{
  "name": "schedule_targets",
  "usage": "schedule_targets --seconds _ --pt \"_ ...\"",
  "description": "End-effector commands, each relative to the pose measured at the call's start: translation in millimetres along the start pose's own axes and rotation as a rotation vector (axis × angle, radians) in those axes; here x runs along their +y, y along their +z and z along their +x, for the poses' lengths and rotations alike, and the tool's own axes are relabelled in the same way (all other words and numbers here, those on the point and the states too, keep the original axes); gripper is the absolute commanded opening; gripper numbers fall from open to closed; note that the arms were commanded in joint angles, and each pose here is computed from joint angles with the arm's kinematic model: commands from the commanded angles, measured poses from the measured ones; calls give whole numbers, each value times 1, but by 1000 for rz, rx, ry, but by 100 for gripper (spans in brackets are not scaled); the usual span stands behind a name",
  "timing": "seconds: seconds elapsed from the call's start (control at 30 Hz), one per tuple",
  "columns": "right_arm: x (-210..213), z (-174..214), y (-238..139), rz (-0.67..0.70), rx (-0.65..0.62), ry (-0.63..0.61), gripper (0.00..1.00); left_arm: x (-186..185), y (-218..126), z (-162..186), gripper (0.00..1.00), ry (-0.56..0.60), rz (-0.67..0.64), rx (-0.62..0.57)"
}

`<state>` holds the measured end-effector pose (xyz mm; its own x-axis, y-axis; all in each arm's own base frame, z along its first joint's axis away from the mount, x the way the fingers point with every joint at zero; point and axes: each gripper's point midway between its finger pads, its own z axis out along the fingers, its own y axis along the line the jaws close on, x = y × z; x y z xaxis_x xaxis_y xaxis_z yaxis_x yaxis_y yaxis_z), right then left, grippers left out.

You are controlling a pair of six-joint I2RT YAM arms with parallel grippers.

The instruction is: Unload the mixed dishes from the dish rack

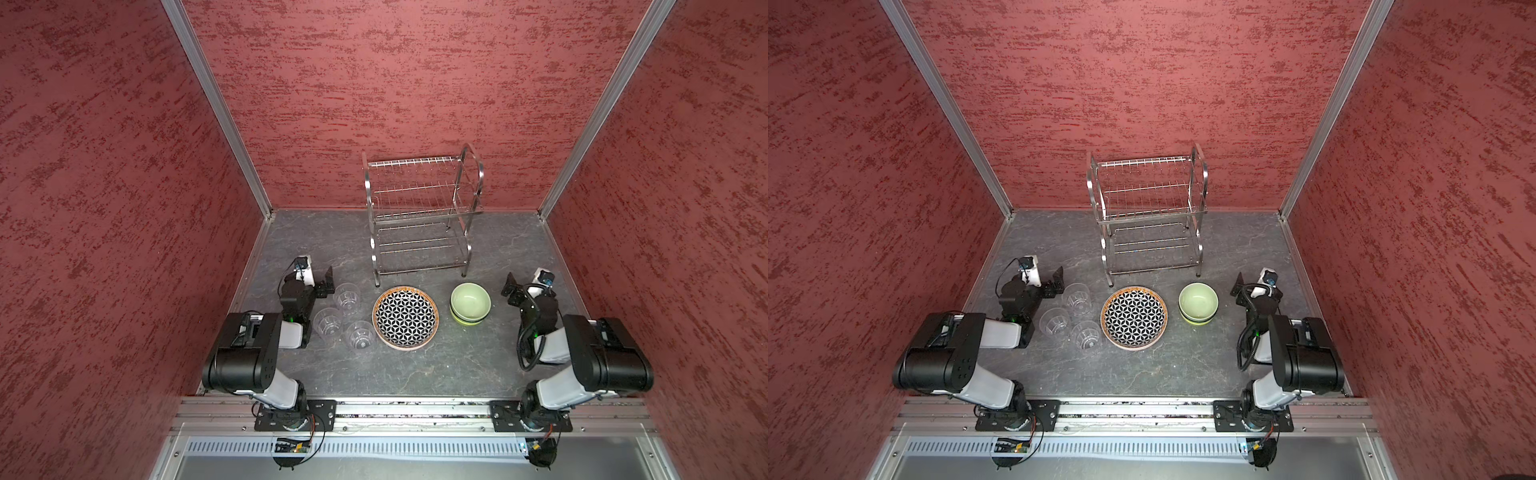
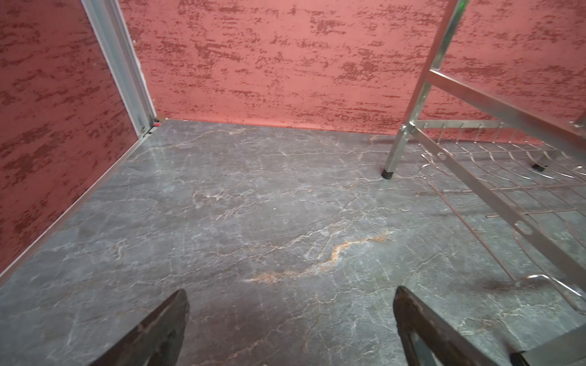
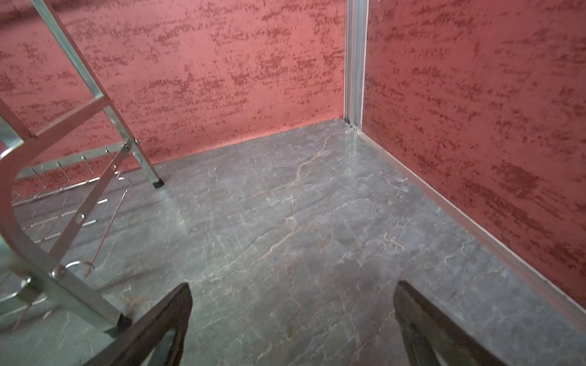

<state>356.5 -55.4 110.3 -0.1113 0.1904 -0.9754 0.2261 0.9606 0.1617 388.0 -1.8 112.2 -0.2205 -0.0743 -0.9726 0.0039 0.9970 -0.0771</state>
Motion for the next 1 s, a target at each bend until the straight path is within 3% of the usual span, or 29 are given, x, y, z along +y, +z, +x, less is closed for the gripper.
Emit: schedule_targets --seconds 0.0,0.1,0.97 --pt "17 -30 4 -87 -100 -20 99 4 4 -6 99 -1 -9 -10" --pt "22 -27 14 -108 -58 -38 99 17 11 -5 99 -29 -86 24" --pt "41 -21 23 -174 -9 -98 99 17 12 -6 100 -21 -94 27"
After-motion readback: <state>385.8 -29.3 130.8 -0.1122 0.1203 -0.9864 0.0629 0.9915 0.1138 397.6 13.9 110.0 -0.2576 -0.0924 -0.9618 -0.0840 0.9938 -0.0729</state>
